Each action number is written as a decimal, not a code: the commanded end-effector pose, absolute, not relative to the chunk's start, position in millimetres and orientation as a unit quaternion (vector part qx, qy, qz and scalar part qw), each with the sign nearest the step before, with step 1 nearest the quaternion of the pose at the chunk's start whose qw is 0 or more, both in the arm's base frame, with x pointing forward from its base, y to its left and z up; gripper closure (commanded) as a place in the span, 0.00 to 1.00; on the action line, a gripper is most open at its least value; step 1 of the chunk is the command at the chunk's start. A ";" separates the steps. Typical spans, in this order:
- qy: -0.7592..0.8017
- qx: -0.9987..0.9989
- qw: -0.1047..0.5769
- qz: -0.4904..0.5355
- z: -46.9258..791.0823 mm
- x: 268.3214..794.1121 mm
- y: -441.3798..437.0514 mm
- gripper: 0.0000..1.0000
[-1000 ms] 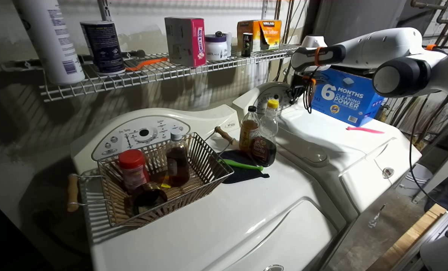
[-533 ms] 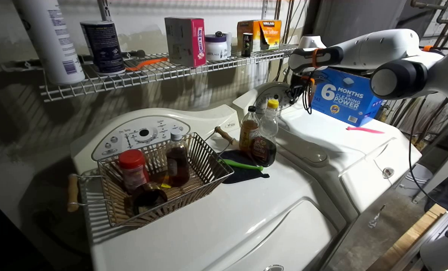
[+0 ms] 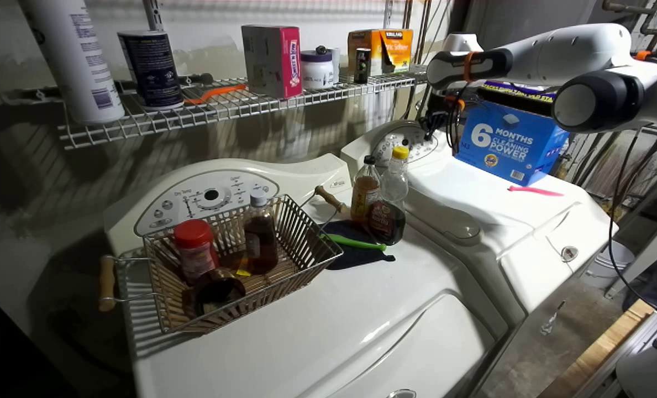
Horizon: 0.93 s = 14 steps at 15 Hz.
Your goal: Press a button on the right dishwasher
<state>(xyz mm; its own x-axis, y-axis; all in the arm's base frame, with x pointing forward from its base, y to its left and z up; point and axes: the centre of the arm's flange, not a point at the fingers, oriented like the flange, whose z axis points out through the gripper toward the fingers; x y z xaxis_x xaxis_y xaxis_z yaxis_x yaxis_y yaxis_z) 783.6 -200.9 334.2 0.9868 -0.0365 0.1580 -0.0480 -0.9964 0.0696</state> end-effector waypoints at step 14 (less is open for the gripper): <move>0.032 0.998 -0.038 -0.033 420.3 594.6 -190.2 0.00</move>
